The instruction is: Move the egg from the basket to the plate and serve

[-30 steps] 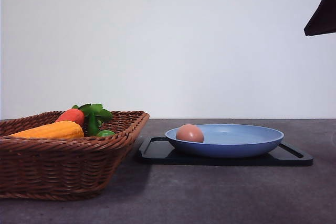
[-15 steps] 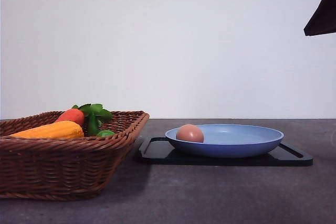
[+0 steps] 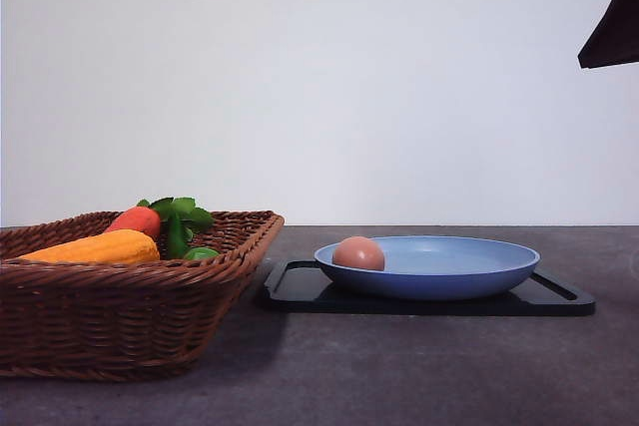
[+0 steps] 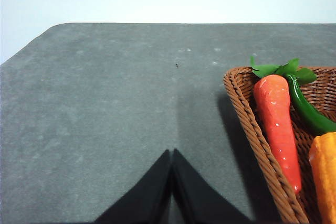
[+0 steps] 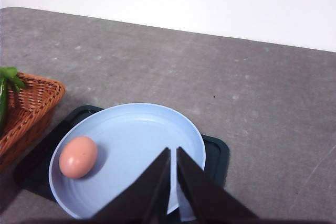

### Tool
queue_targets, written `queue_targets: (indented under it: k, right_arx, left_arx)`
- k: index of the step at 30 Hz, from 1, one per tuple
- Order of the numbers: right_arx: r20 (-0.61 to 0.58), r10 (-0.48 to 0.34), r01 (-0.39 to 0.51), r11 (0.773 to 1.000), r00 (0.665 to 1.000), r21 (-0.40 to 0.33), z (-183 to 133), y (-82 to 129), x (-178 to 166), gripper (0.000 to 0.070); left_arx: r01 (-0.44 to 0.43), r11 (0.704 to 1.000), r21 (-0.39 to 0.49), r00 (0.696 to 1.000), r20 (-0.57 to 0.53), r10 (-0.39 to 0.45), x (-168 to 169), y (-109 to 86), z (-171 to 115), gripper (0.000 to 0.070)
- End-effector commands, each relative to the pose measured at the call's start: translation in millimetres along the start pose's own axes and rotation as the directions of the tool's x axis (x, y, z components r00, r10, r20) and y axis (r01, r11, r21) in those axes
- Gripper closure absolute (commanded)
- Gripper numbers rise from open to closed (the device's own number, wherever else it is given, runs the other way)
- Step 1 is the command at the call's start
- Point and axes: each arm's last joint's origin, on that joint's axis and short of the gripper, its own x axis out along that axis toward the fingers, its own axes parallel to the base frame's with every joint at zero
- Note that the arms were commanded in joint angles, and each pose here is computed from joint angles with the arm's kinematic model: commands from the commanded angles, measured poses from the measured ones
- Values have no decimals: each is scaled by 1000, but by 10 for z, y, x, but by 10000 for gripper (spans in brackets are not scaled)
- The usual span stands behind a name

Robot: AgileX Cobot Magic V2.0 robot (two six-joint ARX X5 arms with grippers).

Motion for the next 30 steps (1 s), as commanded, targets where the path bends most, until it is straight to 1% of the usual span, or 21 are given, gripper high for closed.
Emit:
queue_targets:
  k: [1,9,11,13,15,17,19,21,23,25,28,30]
  right_arx:
    - [13,0,0,1000,1000,13,26,7,1,700]
    - [8,-1,1,1000,1000,6,19,2,-22,700]
    - [44,-13,13,1000,999,14,52,-26,-128,700]
    - [117,-37,37,999,992,2,104,-69,-265,700]
    - [199,-54,59,998,979,-15,145,-118,-406,700]
    - [265,-86,91,996,960,-6,164,-174,-523,700]
    - [314,-136,138,990,940,15,165,-233,-612,700]
    - [343,-196,197,980,919,34,140,-293,-666,700]
    - [349,-250,250,967,903,46,81,-349,-679,700]
    - [338,-278,280,959,899,47,-6,-398,-660,700]
    - [304,-291,294,955,907,38,-177,-463,-600,700]
    - [277,-288,290,956,917,35,-303,-496,-554,700]
  left_arx:
    - [3,1000,1,999,-33,-3,22,-1,-84,700]
    - [3,1000,1,999,-33,-3,22,-1,-84,700]
    - [3,1000,1,999,-33,-3,22,-1,-84,700]
    - [3,1000,1,999,-33,-3,22,-1,-85,700]
    - [3,1000,1,999,-33,-3,22,-1,-84,700]
    - [3,1000,1,999,-33,-3,22,-1,-84,700]
    - [3,1000,1,999,-33,-3,22,-1,-84,700]
    - [3,1000,1,999,-33,-3,22,-1,-84,700]
    - [3,1000,1,999,-33,-3,22,-1,-84,700]
    - [3,1000,1,999,-33,-3,22,-1,-84,700]
    - [3,1000,1,999,-33,-3,22,-1,-84,700]
    - [3,1000,1,999,-33,-3,22,-1,-84,700]
